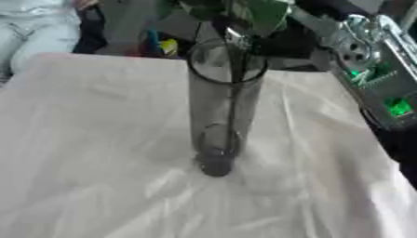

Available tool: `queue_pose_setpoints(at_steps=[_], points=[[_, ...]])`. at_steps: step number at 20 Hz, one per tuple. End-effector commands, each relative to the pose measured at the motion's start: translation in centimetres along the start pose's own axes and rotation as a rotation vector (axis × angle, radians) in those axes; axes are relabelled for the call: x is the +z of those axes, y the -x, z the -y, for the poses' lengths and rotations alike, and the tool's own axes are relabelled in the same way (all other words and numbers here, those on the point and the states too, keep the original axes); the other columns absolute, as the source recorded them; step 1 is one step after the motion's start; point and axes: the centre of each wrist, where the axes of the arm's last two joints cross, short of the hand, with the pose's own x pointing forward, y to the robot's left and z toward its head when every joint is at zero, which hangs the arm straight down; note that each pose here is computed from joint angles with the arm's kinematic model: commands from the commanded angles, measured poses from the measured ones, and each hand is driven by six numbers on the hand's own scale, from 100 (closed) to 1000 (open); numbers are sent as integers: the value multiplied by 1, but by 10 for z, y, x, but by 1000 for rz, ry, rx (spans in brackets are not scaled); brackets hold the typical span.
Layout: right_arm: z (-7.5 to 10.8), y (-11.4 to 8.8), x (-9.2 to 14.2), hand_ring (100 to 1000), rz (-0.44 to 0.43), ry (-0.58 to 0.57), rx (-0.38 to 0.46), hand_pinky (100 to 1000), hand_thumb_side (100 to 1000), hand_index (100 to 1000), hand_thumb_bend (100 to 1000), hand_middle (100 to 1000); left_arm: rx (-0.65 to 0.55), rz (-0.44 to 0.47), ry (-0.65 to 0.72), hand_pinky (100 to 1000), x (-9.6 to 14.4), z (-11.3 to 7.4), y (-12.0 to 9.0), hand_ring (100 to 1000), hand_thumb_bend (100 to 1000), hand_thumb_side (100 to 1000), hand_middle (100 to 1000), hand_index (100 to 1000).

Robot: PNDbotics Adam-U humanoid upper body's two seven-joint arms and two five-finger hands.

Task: Arrange flowers into the vase.

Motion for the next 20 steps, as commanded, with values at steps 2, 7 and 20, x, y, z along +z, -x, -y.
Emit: queue_pose_setpoints(at_steps=[2,7,20], points=[[18,4,4,878,6,11,7,845,1000,933,307,803,-18,30,4,642,-7,-5,-6,783,100,1000,779,848],[19,7,6,876,2,9,-2,845,1000,929,318,801,-18,28,2,641,-6,-5,-6,783,100,1000,779,848],[17,15,15,906,3,-60,22,875,1000,955,462,827,-22,24,-1,641,-5,-5,-5,783,100,1000,778,848]])
